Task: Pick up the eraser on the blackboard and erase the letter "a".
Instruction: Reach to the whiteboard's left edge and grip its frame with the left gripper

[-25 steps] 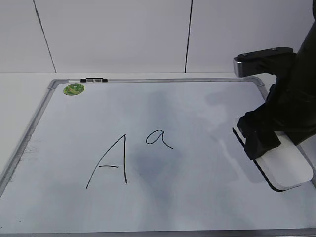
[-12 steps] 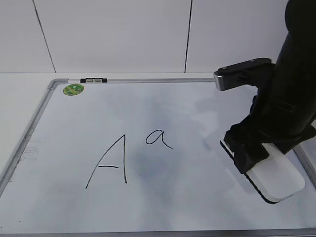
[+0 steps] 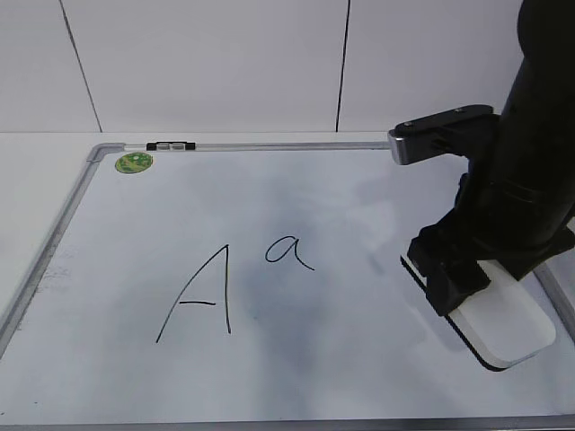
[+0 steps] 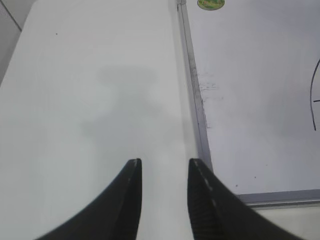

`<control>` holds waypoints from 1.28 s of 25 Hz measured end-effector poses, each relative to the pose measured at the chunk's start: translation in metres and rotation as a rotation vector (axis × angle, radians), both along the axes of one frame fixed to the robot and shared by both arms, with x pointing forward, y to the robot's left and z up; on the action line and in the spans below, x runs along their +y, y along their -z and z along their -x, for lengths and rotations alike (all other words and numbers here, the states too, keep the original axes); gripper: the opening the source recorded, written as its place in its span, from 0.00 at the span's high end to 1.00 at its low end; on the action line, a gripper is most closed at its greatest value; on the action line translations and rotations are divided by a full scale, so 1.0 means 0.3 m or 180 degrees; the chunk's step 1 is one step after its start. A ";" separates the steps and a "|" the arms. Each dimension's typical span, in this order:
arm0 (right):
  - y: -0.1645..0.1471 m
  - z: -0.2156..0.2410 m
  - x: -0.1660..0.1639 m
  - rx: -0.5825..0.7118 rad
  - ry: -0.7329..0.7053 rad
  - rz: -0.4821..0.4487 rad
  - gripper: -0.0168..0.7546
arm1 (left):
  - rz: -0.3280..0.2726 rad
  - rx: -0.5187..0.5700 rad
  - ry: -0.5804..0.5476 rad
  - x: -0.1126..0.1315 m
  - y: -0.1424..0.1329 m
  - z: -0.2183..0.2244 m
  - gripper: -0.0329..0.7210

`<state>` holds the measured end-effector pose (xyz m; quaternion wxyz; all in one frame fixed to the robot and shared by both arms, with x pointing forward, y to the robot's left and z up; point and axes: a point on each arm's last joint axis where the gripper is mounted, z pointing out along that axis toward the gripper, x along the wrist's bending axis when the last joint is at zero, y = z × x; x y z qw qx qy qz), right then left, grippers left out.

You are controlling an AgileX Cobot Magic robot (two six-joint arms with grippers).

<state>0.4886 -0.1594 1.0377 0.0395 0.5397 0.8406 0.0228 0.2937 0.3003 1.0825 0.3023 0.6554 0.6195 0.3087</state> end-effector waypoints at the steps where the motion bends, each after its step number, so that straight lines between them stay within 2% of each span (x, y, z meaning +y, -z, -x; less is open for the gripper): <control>1: 0.000 0.000 0.000 0.0000 0.0000 0.0000 0.30 | 0.0013 0.0052 0.0003 -0.001 -0.008 -0.033 0.64; 6: 0.000 0.000 0.000 0.0003 -0.0018 -0.0003 0.30 | 0.0135 0.0241 0.0021 -0.011 -0.047 -0.201 0.64; 11: 0.000 0.000 0.000 0.0000 -0.0072 0.0007 0.30 | 0.0182 0.0360 0.0130 -0.037 -0.038 -0.373 0.64; 15: 0.000 -0.001 0.000 -0.0008 -0.0074 0.0007 0.30 | 0.0129 0.0594 0.0231 -0.064 0.004 -0.483 0.64; 22: -0.009 -0.014 -0.003 -0.0133 -0.0114 0.0055 0.30 | 0.0222 0.1073 0.0208 -0.084 0.098 -0.621 0.64; 27: -0.038 -0.041 0.012 -0.0233 -0.0112 -0.0001 0.30 | 0.0362 0.1341 0.0177 -0.102 0.152 -0.713 0.64; 32: -0.047 -0.066 0.028 -0.0188 -0.0102 0.0014 0.30 | 0.0405 0.1642 0.0175 -0.115 0.192 -0.803 0.64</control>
